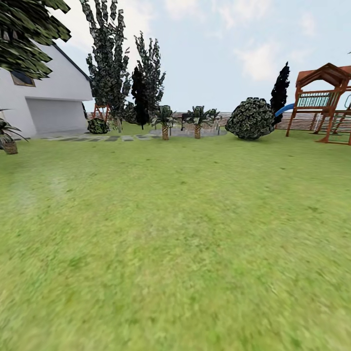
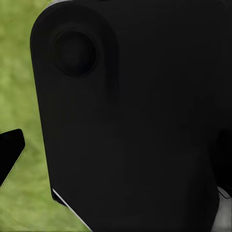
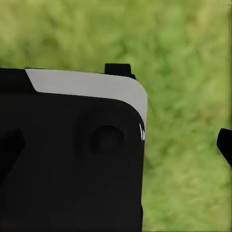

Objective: Take the three Easter eggs out of the wicker basket on the lawn in the garden, then place them on the lawn next to a single tree (choose any tree) so that all three eggs are next to the same tree and none are left in the basket.

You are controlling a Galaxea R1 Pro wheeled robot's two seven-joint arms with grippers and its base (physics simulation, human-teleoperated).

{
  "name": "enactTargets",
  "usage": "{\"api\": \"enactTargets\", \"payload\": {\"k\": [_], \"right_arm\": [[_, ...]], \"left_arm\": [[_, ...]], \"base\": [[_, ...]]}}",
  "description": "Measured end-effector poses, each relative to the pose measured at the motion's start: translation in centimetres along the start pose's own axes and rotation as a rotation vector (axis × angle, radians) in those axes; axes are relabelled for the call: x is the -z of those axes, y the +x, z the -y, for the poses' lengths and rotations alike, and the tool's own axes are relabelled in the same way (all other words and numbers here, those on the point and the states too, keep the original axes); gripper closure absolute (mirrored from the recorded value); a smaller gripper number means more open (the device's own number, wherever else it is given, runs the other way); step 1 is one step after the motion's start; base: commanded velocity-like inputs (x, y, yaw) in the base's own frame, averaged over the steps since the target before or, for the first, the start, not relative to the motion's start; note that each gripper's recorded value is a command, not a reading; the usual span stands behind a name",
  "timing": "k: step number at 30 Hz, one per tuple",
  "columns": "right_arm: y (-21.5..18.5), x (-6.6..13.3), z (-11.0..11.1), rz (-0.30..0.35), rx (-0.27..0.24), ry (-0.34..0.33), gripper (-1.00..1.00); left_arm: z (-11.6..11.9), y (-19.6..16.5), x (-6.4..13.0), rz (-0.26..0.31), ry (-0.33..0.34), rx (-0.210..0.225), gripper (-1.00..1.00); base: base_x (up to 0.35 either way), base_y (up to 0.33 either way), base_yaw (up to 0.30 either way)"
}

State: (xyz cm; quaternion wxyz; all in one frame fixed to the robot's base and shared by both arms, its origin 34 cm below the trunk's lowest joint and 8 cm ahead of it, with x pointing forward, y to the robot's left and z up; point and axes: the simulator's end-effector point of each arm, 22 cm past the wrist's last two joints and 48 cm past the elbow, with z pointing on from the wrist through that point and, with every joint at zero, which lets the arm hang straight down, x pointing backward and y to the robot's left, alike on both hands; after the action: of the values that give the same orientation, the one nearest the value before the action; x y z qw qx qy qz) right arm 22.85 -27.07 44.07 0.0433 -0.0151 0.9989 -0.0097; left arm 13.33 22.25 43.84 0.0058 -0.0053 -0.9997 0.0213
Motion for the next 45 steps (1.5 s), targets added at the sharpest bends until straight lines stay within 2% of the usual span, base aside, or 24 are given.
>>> {"api": "enactTargets", "payload": {"k": [45], "right_arm": [[0.21, 0.00, -0.11, -0.004, 0.001, -0.001, -1.00]], "left_arm": [[0.00, -0.04, 0.00, 0.001, 0.000, 0.001, -1.00]], "base": [[0.340, 0.000, 0.000]]}}
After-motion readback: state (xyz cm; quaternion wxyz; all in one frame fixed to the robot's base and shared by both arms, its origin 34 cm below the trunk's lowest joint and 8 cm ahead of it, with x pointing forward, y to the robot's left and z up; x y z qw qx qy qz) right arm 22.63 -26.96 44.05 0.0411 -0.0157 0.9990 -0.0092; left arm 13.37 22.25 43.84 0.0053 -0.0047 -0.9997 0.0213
